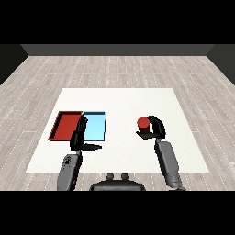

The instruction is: Pick the red can and put it in the red box

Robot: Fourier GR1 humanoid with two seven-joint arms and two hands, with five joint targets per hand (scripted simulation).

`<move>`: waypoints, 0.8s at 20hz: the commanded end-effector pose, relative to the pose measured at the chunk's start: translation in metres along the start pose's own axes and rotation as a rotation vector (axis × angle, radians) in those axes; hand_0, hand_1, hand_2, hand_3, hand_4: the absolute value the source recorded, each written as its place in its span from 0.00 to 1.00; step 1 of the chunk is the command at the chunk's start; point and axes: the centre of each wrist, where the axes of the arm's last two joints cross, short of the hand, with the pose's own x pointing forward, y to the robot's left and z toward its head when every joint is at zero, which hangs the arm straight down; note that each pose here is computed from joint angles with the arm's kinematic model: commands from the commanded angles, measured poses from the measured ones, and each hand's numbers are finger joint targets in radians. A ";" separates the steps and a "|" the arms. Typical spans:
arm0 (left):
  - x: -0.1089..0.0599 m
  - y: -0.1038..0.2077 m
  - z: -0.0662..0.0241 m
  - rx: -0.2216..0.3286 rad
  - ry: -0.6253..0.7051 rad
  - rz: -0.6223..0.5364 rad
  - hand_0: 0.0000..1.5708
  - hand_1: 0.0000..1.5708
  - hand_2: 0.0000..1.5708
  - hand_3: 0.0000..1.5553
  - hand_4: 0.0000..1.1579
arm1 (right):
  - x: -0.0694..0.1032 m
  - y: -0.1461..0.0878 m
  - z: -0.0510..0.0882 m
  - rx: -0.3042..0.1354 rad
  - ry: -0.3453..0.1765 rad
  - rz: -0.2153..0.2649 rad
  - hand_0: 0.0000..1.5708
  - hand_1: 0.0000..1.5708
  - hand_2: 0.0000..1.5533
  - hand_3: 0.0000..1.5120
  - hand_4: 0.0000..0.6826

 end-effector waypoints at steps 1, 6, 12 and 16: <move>-0.002 -0.015 -0.0029 -0.020 0.028 0.006 0.00 0.00 0.00 0.00 0.00 | 0.017 0.037 -0.001 -0.003 -0.036 -0.018 0.92 0.92 0.92 0.92 0.95; -0.008 -0.029 -0.0078 -0.033 0.038 0.015 0.00 0.00 0.00 0.00 0.00 | 0.012 0.116 -0.008 0.007 -0.030 -0.007 0.92 0.92 0.92 0.92 0.95; -0.023 -0.068 -0.0069 -0.085 0.102 0.053 0.00 0.00 0.00 0.00 0.00 | 0.028 0.130 -0.015 -0.003 -0.042 -0.058 0.92 0.92 0.92 0.91 0.95; -0.019 -0.072 -0.0008 -0.094 0.127 0.067 0.00 0.00 0.00 0.00 0.00 | 0.030 0.132 -0.013 -0.014 -0.043 -0.067 0.93 0.93 0.93 0.92 0.97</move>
